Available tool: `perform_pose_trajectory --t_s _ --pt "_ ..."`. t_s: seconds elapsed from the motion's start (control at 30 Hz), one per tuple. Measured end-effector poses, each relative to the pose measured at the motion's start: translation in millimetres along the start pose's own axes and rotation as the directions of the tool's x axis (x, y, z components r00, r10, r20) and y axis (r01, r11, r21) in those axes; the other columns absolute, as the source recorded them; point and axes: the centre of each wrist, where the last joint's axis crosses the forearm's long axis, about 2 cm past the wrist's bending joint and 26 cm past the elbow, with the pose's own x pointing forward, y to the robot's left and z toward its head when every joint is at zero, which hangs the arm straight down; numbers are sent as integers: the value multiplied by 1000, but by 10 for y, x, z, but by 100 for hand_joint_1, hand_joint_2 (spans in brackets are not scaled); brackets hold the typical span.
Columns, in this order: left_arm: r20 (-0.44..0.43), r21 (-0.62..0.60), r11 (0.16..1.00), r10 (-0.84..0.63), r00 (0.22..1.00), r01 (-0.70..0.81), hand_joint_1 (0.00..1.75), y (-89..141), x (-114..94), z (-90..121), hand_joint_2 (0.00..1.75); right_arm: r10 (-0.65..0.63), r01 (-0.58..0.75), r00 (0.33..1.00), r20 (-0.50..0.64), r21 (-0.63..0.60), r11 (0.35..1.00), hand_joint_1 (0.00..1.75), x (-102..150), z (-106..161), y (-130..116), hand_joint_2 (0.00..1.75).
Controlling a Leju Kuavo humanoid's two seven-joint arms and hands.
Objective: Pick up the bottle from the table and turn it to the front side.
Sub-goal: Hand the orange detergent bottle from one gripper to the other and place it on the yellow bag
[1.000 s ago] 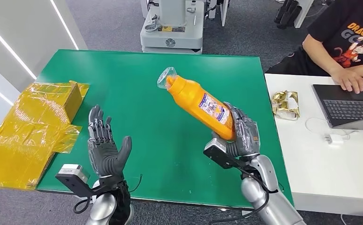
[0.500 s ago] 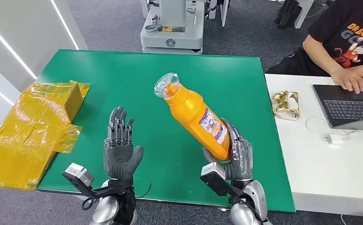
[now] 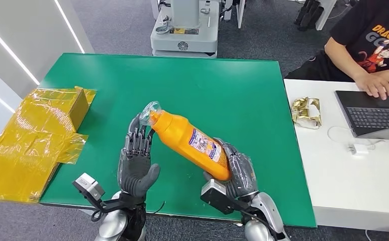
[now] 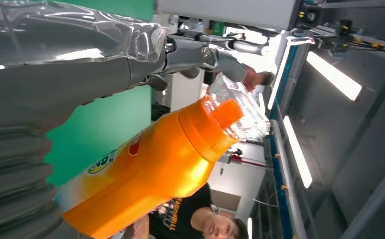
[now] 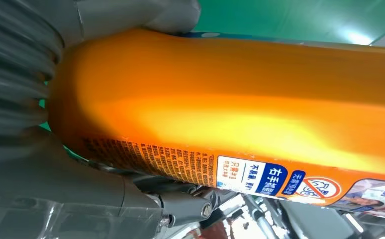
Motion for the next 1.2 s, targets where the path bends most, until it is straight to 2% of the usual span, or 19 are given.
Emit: perform_pose_trajectory --t_s 0.2,0.4,0.73,1.2 --pt "-17 -34 999 8 1000 -9 0 13 -19 11 175 16 -21 997 73 59 998 175 -3 -14 0 175" --pt "-18 -41 999 6 1000 -7 0 53 -22 -41 175 18 -29 995 100 105 994 175 -1 16 26 175" --pt "-45 -52 999 9 999 -11 0 78 -61 -54 175 24 -45 986 162 132 990 175 63 7 78 175" --pt "-76 -47 999 5 997 -9 0 104 -124 -8 175 16 -54 989 145 260 964 175 52 -47 122 175"
